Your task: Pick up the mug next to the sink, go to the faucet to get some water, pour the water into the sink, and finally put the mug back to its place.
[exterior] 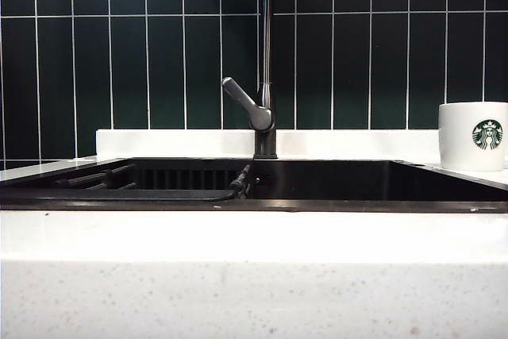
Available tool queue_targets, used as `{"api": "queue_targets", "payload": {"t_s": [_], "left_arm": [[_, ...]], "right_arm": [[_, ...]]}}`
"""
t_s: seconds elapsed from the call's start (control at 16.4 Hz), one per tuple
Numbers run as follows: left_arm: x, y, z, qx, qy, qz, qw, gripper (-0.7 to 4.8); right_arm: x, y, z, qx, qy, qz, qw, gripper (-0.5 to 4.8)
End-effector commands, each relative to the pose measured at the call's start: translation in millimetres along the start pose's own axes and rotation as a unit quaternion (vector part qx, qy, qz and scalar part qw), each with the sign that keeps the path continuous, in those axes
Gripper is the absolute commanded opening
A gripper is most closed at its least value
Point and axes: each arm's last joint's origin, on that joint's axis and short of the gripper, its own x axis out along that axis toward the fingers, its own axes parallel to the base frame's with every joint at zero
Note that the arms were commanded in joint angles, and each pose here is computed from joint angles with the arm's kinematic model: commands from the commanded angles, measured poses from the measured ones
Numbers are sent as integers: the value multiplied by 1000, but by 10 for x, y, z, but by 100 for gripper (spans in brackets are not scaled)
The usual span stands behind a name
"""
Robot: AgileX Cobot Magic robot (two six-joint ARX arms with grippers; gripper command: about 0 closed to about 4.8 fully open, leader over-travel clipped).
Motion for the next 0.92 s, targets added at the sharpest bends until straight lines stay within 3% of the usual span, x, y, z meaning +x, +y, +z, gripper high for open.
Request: {"api": "queue_targets", "payload": {"t_s": [0.06,0.31,0.55,0.67,0.92], "left_arm": [[-35,-14,224,-10,-39,-17,999,-6],[-105,-23,686,10,-82,-17,996,-6],[106,-105,1209,47,-44,-83,994,-6],[194,-112,1327,47,-40,-88,994,-6],[340,-134,1268,69,-4,-122,990,-6]], "right_arm": [[-57,-8,235,11,-7,-32,999,-9],[-197,-10,654,39,-31,-57,997,-9],[-291,10,1106,-3,17,-61,998,-9],[-195,33,1309,-28,30,-62,997,-9],[191,84,1543,-69,90,-63,992,-8]]}}
